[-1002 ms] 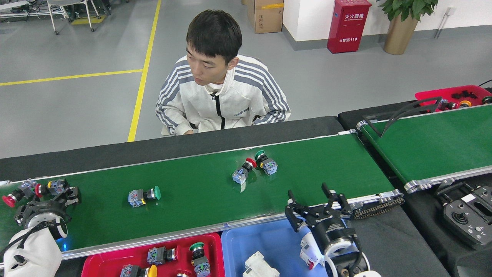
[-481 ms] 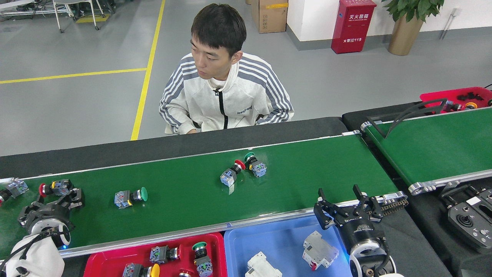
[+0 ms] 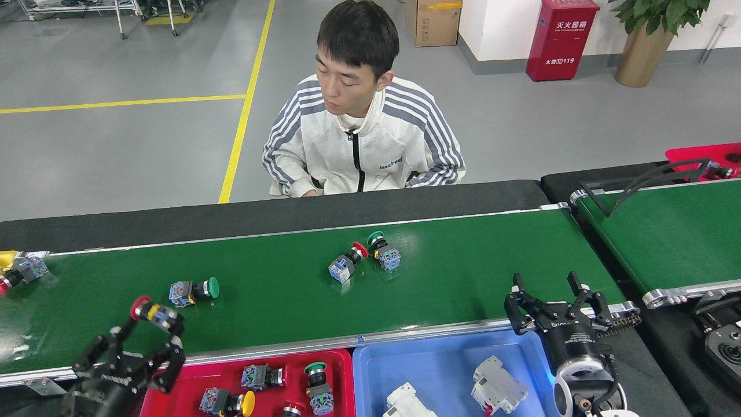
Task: Pick switch part from conveyor to tray
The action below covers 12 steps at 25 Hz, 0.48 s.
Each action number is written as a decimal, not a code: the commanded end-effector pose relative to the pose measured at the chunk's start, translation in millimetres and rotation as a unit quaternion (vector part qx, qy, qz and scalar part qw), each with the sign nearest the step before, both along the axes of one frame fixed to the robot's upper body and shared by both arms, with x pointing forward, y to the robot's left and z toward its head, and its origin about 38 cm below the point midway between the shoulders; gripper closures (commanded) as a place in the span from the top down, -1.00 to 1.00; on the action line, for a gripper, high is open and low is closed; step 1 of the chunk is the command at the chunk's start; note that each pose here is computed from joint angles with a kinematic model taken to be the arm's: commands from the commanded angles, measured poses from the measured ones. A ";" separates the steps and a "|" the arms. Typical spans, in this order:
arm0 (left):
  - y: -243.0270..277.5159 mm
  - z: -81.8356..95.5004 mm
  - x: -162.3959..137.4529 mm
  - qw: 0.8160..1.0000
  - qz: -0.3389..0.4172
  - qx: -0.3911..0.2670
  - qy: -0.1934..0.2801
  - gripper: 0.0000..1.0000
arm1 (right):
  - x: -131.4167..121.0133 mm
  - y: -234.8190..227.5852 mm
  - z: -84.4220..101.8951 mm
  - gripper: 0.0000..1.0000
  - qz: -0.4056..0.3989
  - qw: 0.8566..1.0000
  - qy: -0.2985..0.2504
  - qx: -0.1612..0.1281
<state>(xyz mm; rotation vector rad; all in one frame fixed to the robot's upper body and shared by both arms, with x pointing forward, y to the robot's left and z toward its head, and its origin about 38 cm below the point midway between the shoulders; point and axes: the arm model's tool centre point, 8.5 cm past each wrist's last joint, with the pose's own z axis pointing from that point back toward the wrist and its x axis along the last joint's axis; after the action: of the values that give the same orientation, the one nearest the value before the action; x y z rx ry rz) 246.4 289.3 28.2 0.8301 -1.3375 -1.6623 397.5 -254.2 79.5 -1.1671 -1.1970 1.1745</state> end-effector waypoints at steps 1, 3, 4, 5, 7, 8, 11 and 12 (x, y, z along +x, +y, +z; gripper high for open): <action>-17.8 4.6 -9.9 0.999 -0.044 -0.025 -0.007 1.00 | -1.3 -2.6 6.4 1.00 0.000 1.000 -0.010 -0.001; -25.5 5.0 -11.4 0.998 -0.037 -0.041 -0.011 1.00 | -4.9 -2.2 6.3 1.00 0.001 1.000 -0.011 -0.002; -22.7 6.8 -11.2 0.999 -0.031 -0.040 -0.014 1.00 | -6.3 -2.1 6.2 1.00 0.001 1.000 -0.012 -0.001; -17.9 7.9 -11.3 0.999 -0.023 -0.038 -0.016 1.00 | -6.8 -2.0 6.7 1.00 0.001 1.000 -0.012 -0.001; -1.8 9.5 -10.9 0.999 0.010 -0.031 -0.020 1.00 | -7.2 -2.2 5.9 1.00 0.000 1.000 -0.011 -0.001; 13.1 10.8 -11.2 0.998 0.044 -0.024 -0.023 1.00 | -8.1 -2.1 4.9 1.00 0.001 1.000 -0.010 -0.001; 72.3 18.9 -15.2 0.981 0.190 -0.002 -0.041 1.00 | -11.4 -1.8 0.7 1.00 0.002 1.000 -0.005 -0.001; 93.6 21.4 -17.8 0.971 0.235 0.013 -0.044 1.00 | -11.4 -1.8 0.7 1.00 0.002 1.000 -0.005 -0.002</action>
<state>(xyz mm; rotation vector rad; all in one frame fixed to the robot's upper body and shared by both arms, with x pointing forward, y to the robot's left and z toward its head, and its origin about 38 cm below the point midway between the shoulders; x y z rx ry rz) 229.3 358.6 42.0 1.0517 -1.1569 -1.3671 383.3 -254.2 71.1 -1.1539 -1.1846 1.1823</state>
